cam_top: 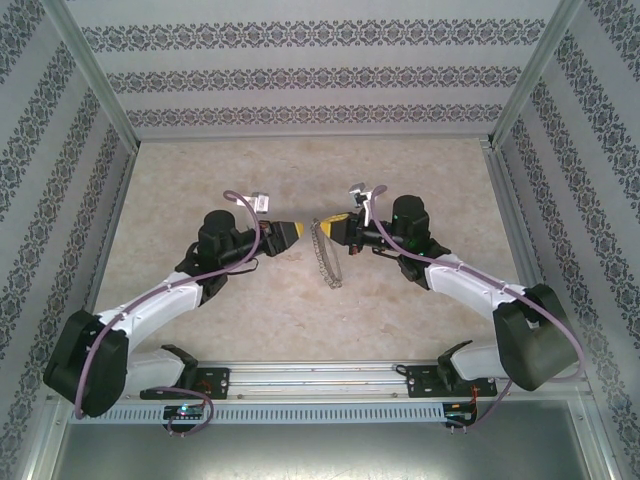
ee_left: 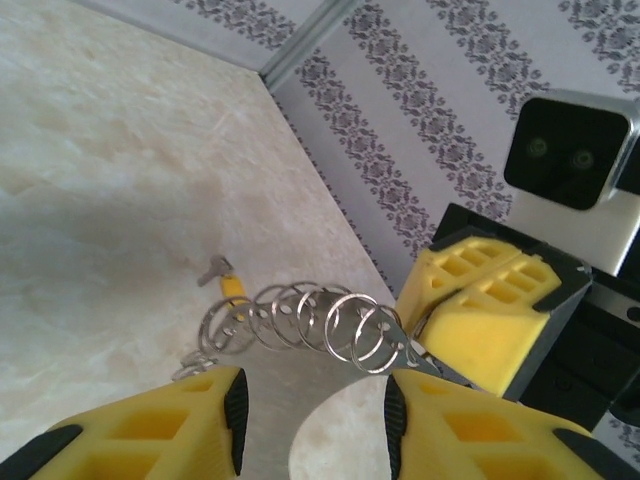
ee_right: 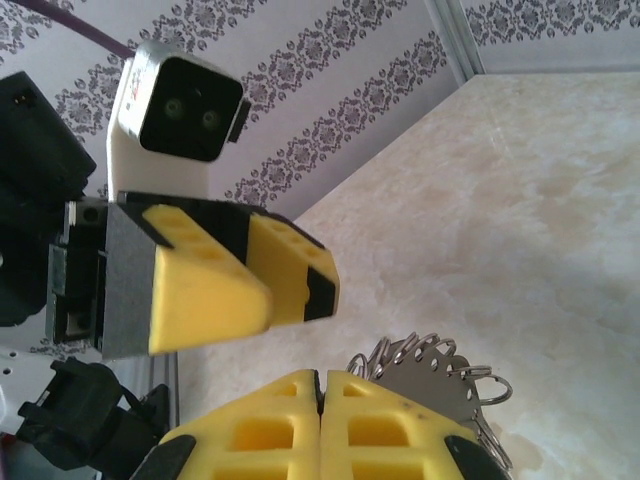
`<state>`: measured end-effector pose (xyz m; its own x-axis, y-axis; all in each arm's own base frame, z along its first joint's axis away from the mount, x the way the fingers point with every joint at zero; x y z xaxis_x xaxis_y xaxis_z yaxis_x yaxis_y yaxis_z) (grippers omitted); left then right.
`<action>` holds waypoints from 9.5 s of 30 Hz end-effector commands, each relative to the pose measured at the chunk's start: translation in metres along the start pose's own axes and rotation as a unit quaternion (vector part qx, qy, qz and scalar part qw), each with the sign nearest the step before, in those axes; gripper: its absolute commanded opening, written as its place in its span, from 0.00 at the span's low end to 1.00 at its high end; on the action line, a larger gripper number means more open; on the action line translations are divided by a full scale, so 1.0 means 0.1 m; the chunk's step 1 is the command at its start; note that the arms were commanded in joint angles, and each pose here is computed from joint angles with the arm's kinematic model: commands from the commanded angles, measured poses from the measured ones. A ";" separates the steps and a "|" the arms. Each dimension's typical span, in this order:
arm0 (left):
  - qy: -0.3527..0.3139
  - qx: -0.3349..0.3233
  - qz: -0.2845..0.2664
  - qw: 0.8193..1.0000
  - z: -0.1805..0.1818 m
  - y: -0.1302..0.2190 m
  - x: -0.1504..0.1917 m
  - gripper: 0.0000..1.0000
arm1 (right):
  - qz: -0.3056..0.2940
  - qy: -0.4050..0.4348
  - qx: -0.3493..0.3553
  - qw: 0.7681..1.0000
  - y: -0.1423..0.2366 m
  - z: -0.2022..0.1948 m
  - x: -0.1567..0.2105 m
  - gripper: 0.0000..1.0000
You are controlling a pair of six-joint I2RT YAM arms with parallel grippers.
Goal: Put the keys on the keyring
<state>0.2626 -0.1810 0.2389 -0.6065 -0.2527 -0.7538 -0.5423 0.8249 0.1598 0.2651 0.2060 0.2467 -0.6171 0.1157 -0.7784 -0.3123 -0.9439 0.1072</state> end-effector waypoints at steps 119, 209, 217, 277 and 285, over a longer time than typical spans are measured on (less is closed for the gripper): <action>-0.004 -0.258 0.125 0.958 0.98 -0.36 1.04 0.77 | -0.053 0.007 0.464 0.884 0.65 -0.49 0.33 0.98; -0.056 -0.147 -0.011 0.987 0.26 -0.10 -0.05 0.88 | 0.050 -0.104 0.220 0.969 -0.28 -0.99 0.73 0.00; -0.067 -0.134 0.003 0.989 0.21 -0.11 -0.06 0.88 | -0.018 -0.031 0.154 0.987 -0.14 -0.73 0.40 0.00; -0.096 0.135 -0.002 0.986 -0.27 -0.29 -0.22 0.26 | -0.035 0.060 -0.047 0.996 0.04 0.22 -0.09 0.00; -0.097 0.139 -0.001 0.985 -0.28 -0.25 -0.19 0.18 | -0.038 0.058 -0.039 0.997 0.01 0.18 -0.11 0.00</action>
<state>0.2756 -0.2141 0.2578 -0.5133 -0.1591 -0.8433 -0.3664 0.9292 0.0477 0.2545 0.2042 0.2468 -0.5627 0.1257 -0.8171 -0.2964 -0.9533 0.0575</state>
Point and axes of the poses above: each hand's point on the last joint's axis, 136 mm out from that joint toward the fingers, its own y axis back along the fingers, its own z axis along the line the jaws close on, x = y × z, the point moved 8 cm from there along y, back along the fingers, and after that the axes turned 6 degrees about -y, right-handed, at the moved point
